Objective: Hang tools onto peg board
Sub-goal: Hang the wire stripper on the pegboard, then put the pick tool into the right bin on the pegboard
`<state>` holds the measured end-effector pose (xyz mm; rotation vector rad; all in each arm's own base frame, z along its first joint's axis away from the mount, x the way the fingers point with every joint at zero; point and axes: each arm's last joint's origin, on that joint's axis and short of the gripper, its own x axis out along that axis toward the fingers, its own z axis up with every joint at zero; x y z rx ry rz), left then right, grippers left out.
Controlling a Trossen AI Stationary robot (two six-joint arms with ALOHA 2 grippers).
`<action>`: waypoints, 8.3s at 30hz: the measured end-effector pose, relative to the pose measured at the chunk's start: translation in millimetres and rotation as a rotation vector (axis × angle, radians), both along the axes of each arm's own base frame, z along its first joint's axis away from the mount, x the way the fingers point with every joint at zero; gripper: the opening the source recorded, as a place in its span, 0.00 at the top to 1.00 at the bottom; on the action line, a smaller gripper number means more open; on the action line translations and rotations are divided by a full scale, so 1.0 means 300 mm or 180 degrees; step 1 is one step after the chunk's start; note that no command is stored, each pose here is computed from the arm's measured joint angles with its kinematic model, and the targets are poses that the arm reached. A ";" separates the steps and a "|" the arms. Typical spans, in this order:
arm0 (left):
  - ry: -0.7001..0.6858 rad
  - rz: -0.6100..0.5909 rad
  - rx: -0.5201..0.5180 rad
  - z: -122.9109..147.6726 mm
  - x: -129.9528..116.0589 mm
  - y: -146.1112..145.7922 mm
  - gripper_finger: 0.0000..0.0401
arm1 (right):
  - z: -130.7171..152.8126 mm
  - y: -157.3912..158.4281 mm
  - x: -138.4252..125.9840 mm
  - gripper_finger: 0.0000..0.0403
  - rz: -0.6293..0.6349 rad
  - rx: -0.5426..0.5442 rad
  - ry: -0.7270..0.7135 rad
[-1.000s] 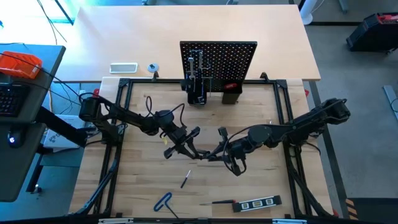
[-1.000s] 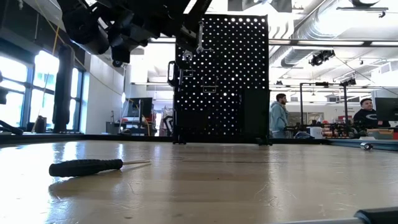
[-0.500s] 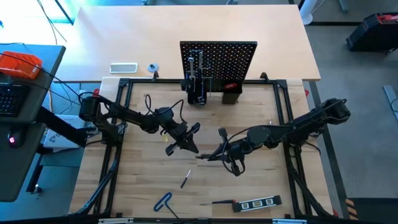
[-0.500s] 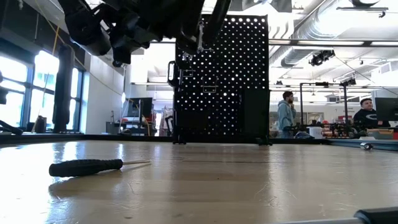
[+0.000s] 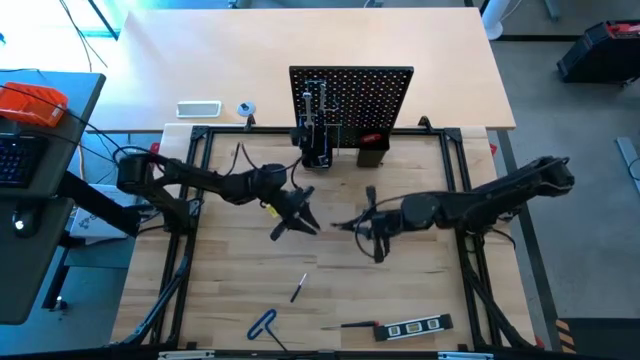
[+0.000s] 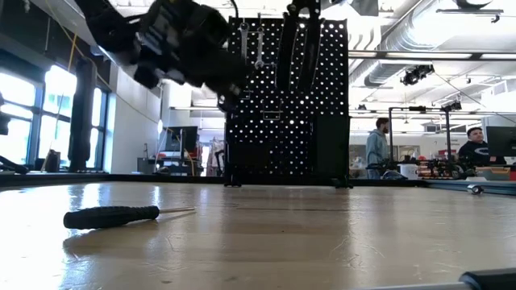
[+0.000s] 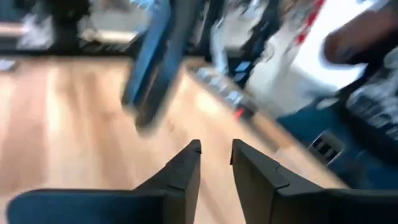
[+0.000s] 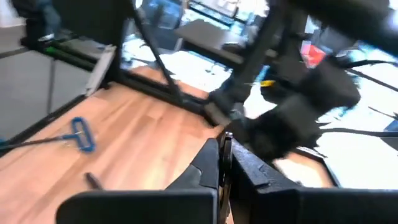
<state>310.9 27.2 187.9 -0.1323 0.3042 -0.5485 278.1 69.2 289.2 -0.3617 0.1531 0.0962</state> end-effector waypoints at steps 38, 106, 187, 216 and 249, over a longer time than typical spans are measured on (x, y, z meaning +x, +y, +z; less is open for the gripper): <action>0.0471 0.0149 0.0490 -0.070 -0.089 -0.205 0.36 | 0.006 -0.609 0.152 1.00 0.0019 0.0631 0.0795; 0.0533 0.0166 0.0543 -0.077 -0.093 -0.205 0.36 | -0.032 -0.802 0.127 1.00 -0.0012 0.0940 0.0908; 0.0958 0.0273 0.0448 -0.105 -0.109 -0.202 0.36 | 0.093 -0.766 0.048 0.63 -0.0894 0.0574 0.0808; 0.1540 -0.0335 0.0158 -0.123 -0.211 -0.499 0.36 | 0.098 -0.141 -0.005 0.63 0.0475 0.0948 0.1762; 0.0845 0.0173 0.1498 -0.247 -0.368 -0.996 0.36 | -0.252 0.111 -0.101 0.63 0.0110 0.1816 0.0850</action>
